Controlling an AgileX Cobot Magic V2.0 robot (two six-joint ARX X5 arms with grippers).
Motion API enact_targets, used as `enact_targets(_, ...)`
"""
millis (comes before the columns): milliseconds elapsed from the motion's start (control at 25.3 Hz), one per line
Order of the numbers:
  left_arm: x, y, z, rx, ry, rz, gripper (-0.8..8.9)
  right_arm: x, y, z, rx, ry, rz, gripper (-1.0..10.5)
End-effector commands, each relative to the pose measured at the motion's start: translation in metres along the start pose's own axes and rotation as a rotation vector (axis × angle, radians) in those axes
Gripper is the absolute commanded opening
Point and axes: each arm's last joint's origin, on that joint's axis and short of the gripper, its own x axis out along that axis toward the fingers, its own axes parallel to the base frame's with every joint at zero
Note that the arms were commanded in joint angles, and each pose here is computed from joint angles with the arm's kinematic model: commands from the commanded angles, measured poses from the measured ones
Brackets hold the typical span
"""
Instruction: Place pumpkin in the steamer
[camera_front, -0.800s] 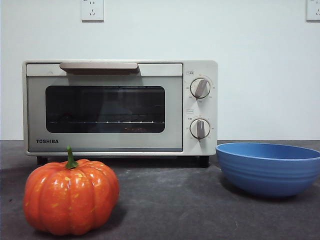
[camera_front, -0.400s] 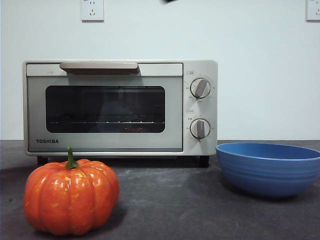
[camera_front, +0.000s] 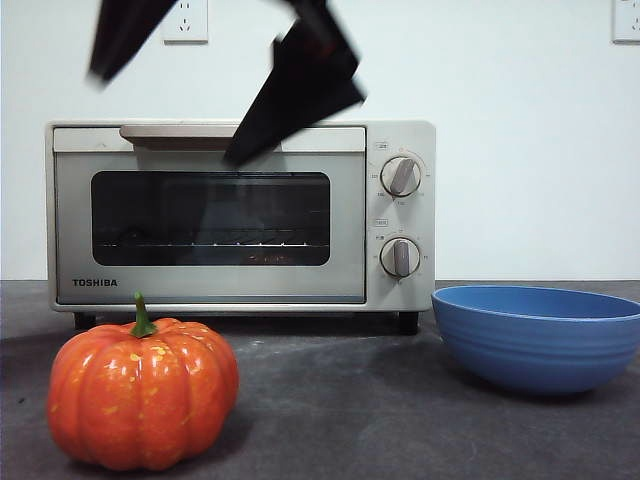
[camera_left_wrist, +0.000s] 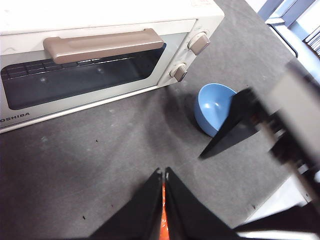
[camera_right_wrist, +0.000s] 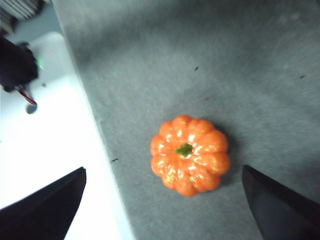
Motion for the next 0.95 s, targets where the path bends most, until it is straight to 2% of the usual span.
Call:
enact_targets(40, -0.003, -0.003, 0.006, 0.022, -0.021, -0.006, 0.08, 0.023, 0.005, 0.005, 0.003, 0.027, -0.009, 5.3)
enact_targets(475, -0.003, -0.003, 0.006, 0.023, -0.021, -0.005, 0.08, 0.081, -0.002, 0.0, 0.033, 0.107, -0.079, 5.5)
enact_targets(950, -0.003, -0.003, 0.006, 0.025, -0.024, -0.005, 0.08, 0.115, -0.009, -0.01, 0.043, 0.181, -0.135, 5.5)
